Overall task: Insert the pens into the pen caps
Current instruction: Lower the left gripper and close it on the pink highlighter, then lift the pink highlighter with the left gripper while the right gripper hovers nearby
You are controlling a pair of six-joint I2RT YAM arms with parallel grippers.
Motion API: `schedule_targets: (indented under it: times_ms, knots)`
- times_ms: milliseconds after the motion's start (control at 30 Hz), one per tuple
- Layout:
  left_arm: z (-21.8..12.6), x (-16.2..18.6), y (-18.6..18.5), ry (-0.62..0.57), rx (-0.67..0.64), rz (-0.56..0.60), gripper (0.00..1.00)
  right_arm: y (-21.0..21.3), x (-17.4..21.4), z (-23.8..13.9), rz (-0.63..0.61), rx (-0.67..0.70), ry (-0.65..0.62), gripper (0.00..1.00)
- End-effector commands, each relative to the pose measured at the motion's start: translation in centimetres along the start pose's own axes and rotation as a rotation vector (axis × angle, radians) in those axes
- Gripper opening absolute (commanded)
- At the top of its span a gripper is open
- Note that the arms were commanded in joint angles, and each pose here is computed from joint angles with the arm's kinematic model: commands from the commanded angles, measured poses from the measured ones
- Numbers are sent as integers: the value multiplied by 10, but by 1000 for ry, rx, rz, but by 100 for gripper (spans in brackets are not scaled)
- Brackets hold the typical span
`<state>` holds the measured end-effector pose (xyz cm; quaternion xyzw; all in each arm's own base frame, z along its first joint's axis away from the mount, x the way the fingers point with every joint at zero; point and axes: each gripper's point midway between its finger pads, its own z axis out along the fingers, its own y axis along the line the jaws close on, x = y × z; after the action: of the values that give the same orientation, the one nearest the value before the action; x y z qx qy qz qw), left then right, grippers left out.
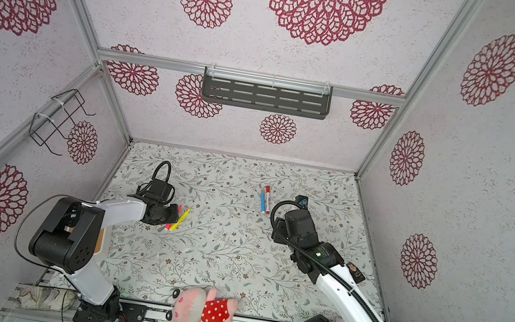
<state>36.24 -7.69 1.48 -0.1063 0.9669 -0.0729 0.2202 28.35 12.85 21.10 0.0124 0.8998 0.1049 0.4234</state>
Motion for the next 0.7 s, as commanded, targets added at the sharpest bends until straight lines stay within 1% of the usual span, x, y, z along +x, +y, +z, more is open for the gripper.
schedule_targets:
  times_ms: [0, 267, 400, 667]
  knots:
    - [0, 4, 0, 22, -20, 8, 36, -5, -6, -7, 28, 14, -34, 64]
    - [1, 17, 4, 46, -35, -5, 35, -6, -9, -15, 38, 0, -51, 64]
    - [4, 24, 10, 71, -61, -13, 30, -6, -10, -18, 42, -4, -58, 64]
    - [2, 29, 11, 86, -60, -19, 24, -9, -10, -25, 46, -7, -72, 65]
